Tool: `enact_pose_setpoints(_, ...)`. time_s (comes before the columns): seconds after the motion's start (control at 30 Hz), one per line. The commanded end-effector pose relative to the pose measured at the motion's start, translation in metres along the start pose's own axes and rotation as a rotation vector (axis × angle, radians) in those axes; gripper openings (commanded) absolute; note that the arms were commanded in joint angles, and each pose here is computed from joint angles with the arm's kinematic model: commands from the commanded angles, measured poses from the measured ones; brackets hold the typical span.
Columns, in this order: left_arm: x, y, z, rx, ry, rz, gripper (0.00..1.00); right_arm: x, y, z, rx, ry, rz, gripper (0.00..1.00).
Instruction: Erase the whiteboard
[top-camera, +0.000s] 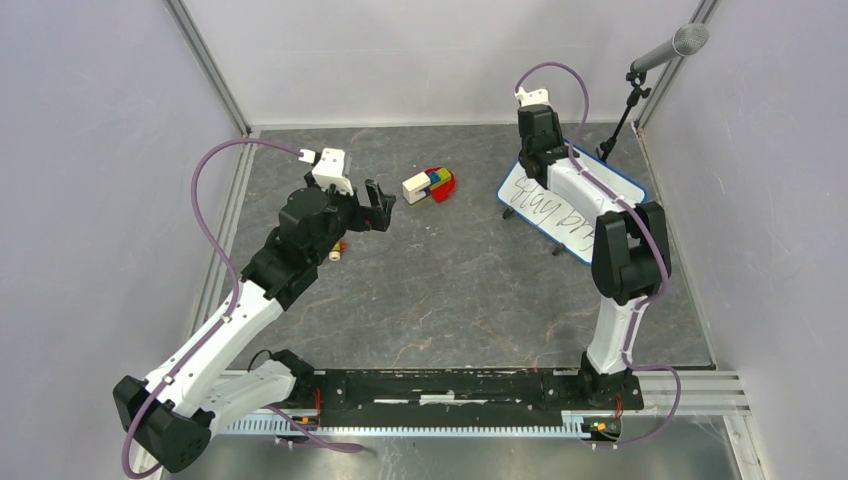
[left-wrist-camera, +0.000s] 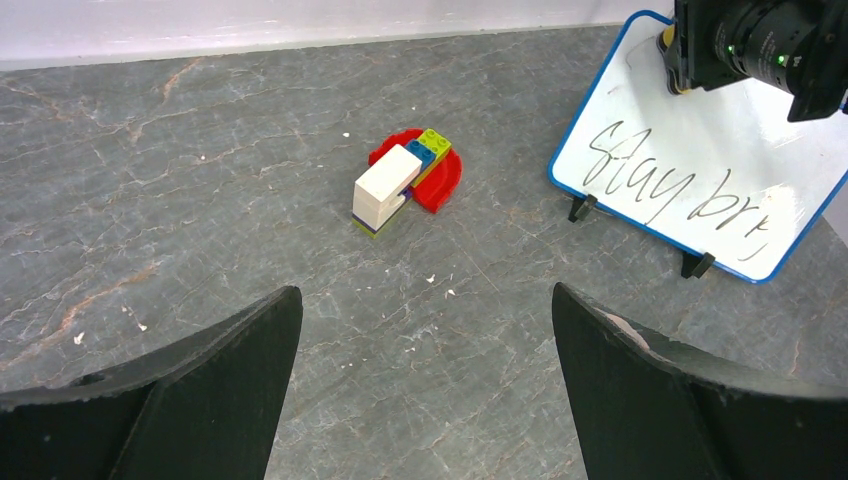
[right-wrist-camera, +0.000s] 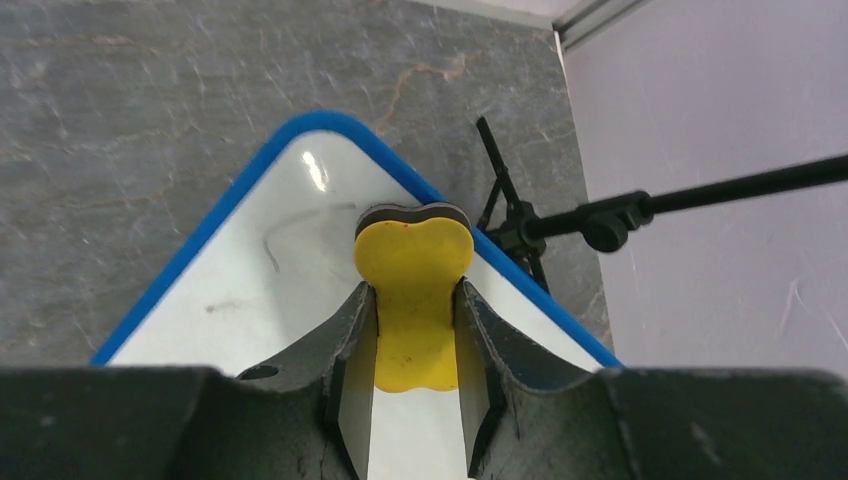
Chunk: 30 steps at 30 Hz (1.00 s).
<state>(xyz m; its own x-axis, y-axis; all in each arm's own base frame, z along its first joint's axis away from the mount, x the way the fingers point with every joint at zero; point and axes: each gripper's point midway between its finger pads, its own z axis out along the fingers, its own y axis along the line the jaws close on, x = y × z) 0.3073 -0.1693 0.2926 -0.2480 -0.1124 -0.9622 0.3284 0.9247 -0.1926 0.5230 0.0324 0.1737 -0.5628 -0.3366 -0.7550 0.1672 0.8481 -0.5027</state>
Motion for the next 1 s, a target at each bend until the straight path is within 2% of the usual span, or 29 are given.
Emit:
enact_pose_setpoints(0.0, -0.021, -0.001, -0.003, -0.003, -0.055, 0.027, 1.00, -0.025, 0.017, 0.002, -0.042, -0.050, 0.018, 0.35)
enact_pose_setpoints(0.23, -0.021, 0.000, -0.004, -0.006, -0.056, 0.029, 1.00, -0.013, 0.073, -0.004, -0.155, -0.037, -0.023, 0.34)
enact_pose_setpoints(0.37, -0.022, -0.001, -0.004, -0.001, -0.057, 0.029, 1.00, -0.003, 0.087, -0.004, -0.207, -0.012, -0.009, 0.32)
enact_pose_setpoints(0.47, -0.023, 0.000, -0.006, -0.003, -0.062, 0.028, 1.00, -0.009, 0.076, -0.004, -0.167, -0.020, -0.009, 0.32)
enact_pose_setpoints(0.8, -0.027, -0.002, -0.010, 0.008, -0.075, 0.024, 1.00, -0.064, -0.001, 0.005, 0.019, -0.084, -0.010, 0.33)
enact_pose_setpoints(0.97, -0.024, -0.005, -0.007, 0.021, -0.064, 0.023, 1.00, -0.052, 0.007, 0.013, 0.011, -0.054, -0.041, 0.33)
